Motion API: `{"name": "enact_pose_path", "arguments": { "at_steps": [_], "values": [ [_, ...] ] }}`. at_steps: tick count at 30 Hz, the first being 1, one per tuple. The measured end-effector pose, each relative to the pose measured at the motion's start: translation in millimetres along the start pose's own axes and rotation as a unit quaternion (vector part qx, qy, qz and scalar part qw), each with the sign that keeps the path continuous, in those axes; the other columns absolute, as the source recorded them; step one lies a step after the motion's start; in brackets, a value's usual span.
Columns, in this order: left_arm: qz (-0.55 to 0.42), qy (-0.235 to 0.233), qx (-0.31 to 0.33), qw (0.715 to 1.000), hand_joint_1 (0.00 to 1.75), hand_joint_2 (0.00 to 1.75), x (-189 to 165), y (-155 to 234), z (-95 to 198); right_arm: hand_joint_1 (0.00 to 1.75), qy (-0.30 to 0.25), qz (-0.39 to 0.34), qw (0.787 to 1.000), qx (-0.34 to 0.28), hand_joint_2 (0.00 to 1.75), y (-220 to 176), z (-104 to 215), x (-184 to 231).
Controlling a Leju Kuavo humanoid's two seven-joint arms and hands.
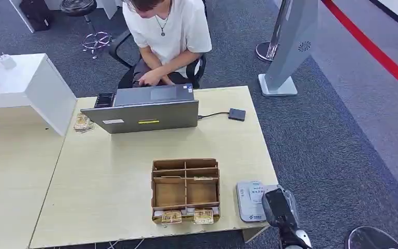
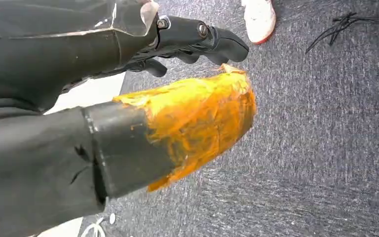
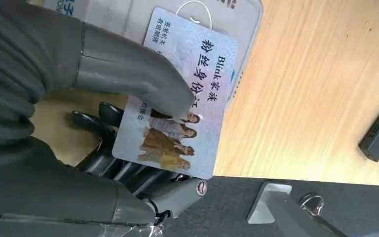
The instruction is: Pass the card to the sensor for recognition and then transmit it.
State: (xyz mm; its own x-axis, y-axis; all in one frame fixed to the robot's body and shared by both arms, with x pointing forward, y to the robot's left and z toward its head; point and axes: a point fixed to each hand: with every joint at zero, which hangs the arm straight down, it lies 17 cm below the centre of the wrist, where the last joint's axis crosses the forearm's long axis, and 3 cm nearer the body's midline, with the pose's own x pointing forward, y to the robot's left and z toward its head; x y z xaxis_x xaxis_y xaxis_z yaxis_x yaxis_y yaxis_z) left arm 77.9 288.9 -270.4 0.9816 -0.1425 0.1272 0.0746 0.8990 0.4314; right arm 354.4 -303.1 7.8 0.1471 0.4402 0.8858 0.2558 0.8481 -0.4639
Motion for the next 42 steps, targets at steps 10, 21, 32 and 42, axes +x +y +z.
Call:
{"name": "enact_pose_path", "arguments": {
  "at_steps": [10, 21, 32, 42],
  "values": [
    [0.004, 0.003, 0.004, 1.0, 0.0, 0.0, -2, 3, -1, 1.75, 0.005, 0.03, 0.999, 0.01, 1.75, 1, -4, -6],
    [0.004, 0.005, 0.008, 1.0, 0.0, 0.0, -2, 6, -2, 1.75, 0.006, 0.039, 0.999, 0.014, 1.75, 4, -9, -8],
    [0.006, 0.006, 0.009, 1.0, 0.0, 0.0, -3, 7, -3, 1.75, 0.005, 0.043, 0.999, 0.018, 1.75, 7, -14, -8],
    [0.007, 0.006, 0.009, 1.0, 0.0, 0.0, -3, 7, -3, 1.75, -0.006, 0.031, 0.999, 0.018, 1.75, 8, -15, -3]
  ]
}}
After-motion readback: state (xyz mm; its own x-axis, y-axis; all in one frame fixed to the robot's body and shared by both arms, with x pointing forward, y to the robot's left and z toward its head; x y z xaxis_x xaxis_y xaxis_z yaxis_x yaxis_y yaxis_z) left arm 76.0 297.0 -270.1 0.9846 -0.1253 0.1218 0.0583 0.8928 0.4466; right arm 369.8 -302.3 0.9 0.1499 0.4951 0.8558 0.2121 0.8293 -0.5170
